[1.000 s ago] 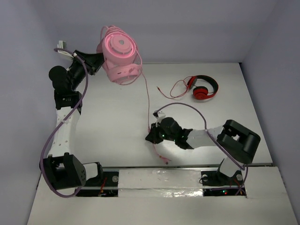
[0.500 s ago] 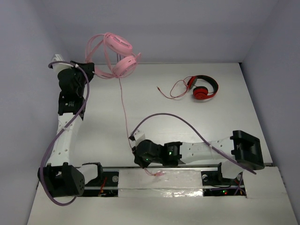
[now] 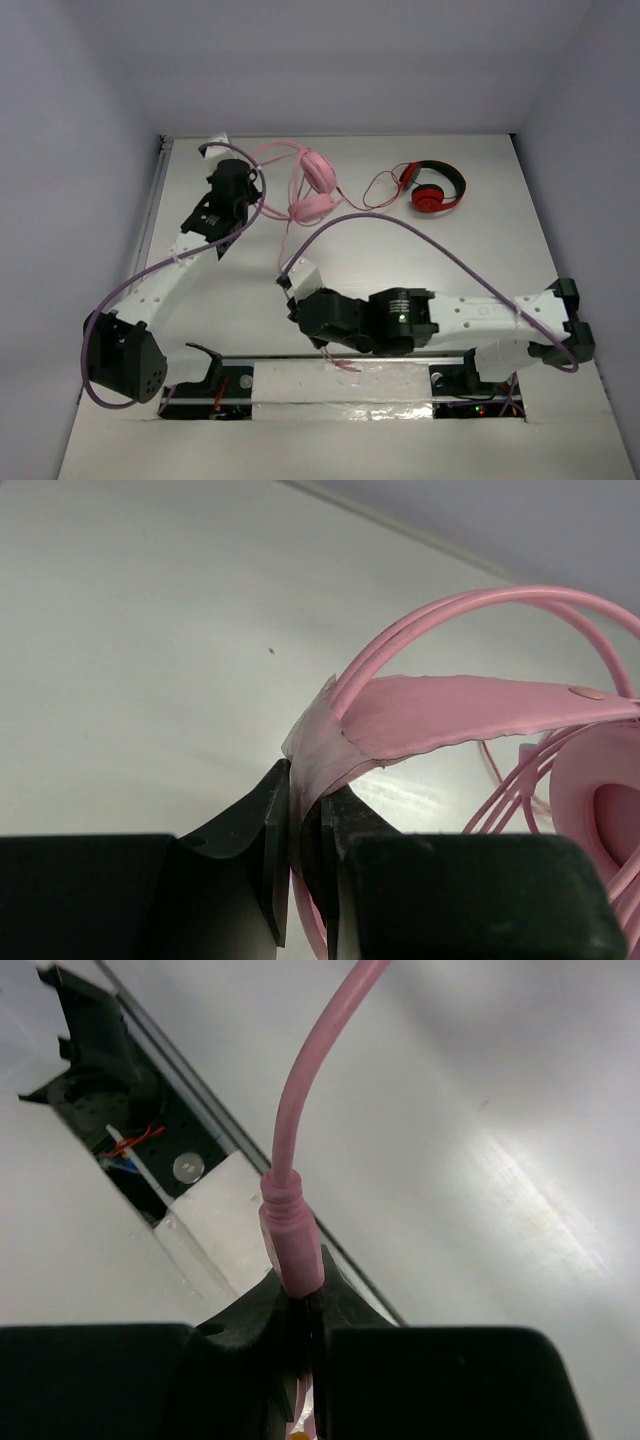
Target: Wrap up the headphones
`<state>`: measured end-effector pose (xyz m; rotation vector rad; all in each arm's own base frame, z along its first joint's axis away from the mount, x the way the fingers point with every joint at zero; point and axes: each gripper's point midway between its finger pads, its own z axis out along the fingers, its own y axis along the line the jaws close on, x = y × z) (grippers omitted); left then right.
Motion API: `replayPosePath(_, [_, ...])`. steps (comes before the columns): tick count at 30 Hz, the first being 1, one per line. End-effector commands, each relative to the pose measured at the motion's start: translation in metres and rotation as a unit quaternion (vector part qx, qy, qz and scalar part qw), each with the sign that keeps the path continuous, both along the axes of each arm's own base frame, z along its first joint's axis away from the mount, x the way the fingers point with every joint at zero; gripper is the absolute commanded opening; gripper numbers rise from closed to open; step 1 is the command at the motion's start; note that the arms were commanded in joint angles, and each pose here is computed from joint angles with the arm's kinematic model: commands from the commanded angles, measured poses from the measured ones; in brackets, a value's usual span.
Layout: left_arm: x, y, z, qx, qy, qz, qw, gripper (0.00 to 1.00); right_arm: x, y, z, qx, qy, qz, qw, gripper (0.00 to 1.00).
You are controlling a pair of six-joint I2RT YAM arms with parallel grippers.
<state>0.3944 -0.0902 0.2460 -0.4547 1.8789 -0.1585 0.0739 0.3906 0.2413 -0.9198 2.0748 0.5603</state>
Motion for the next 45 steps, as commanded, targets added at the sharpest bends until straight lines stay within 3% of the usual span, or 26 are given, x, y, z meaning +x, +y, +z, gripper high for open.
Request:
replayPosePath(1, [0.002,-0.013,0.013,0.007,-0.030,-0.004,1.000,0.00,0.030,-0.036,0.074,0.028,-0.088,-0.045,0.995,0.00])
replayPosePath(6, [-0.014,-0.060,-0.019,0.025,0.042,-0.121,0.991,0.00,0.066,-0.072,0.105,0.034,-0.129,-0.107,0.985,0.00])
replayPosePath(10, [-0.035,-0.070,-0.030,0.056,0.069,-0.172,0.981,0.00,0.093,-0.098,0.116,0.050,-0.138,-0.143,0.979,0.00])
replayPosePath(18, [-0.085,-0.110,-0.051,0.077,0.096,-0.334,0.934,0.00,0.135,-0.122,0.120,0.030,-0.170,-0.186,0.967,0.00])
replayPosePath(24, [-0.116,-0.125,-0.040,0.065,0.087,-0.427,0.898,0.00,0.186,-0.158,0.105,-0.015,-0.202,-0.272,0.941,0.00])
replayPosePath(30, [-0.132,-0.140,-0.009,0.006,0.040,-0.480,0.876,0.00,0.211,-0.182,0.097,-0.006,-0.207,-0.323,0.924,0.00])
replayPosePath(34, [-0.132,-0.133,0.022,-0.046,0.003,-0.498,0.866,0.00,0.206,-0.184,0.073,0.016,-0.185,-0.319,0.929,0.00])
replayPosePath(38, [-0.135,-0.133,0.059,-0.108,-0.044,-0.533,0.838,0.00,0.199,-0.169,0.047,0.051,-0.154,-0.299,0.940,0.00])
replayPosePath(45, [-0.146,-0.131,0.121,-0.160,-0.109,-0.556,0.808,0.00,0.190,-0.129,0.026,0.158,-0.104,-0.233,0.954,0.00])
